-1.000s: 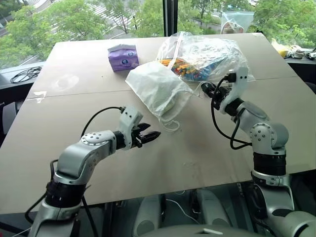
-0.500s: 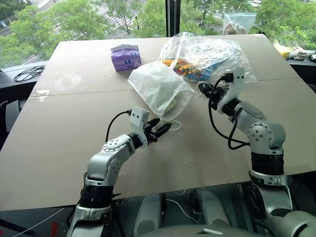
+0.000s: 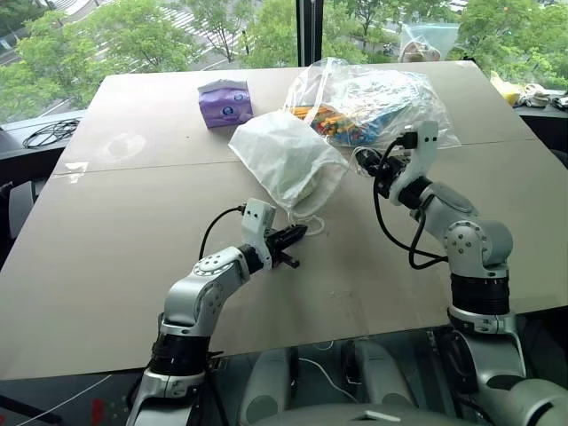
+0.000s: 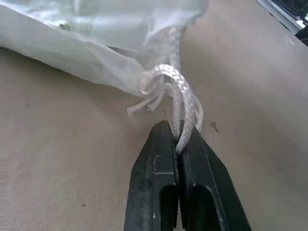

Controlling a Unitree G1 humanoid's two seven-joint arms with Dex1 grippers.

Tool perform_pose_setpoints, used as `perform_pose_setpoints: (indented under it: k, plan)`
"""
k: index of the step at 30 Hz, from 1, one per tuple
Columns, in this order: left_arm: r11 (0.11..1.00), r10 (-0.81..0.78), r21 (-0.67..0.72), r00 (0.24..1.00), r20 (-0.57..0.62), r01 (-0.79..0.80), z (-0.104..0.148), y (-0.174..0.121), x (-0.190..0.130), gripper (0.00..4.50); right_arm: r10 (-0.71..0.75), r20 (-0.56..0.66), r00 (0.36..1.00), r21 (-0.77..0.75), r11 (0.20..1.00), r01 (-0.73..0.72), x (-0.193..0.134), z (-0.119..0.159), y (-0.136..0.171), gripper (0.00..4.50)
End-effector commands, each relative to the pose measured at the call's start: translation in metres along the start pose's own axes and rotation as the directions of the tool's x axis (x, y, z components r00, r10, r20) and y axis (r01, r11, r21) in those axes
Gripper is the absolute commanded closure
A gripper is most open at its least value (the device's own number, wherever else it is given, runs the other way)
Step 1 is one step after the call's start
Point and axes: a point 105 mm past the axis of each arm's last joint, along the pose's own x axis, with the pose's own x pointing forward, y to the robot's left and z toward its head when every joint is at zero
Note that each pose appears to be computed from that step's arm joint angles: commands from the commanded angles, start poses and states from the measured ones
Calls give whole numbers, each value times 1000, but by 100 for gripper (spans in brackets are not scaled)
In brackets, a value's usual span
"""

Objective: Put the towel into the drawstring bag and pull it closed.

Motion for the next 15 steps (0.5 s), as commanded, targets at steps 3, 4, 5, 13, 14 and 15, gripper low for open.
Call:
perform_pose_setpoints:
  k: [3,4,5,13,14,15]
  plan:
    - [955,166,200,952,259,-221,50,15,-11,446,-42,112,993,-79,996,51,3,28,-3,450]
    - [913,223,274,932,287,-303,57,22,-17,446,-91,147,985,-102,989,107,3,36,-11,450]
    - [878,256,324,916,307,-354,62,26,-21,446,-123,171,977,-118,982,145,2,42,-16,450]
    - [46,310,686,663,681,-726,147,45,-75,446,-276,448,851,-517,696,498,-3,107,-44,450]
    - [11,302,659,630,715,-752,157,46,-80,446,-279,469,838,-510,689,515,-4,112,-46,450]
    - [-19,301,633,599,742,-774,167,47,-84,446,-292,489,822,-493,684,537,-5,117,-49,450]
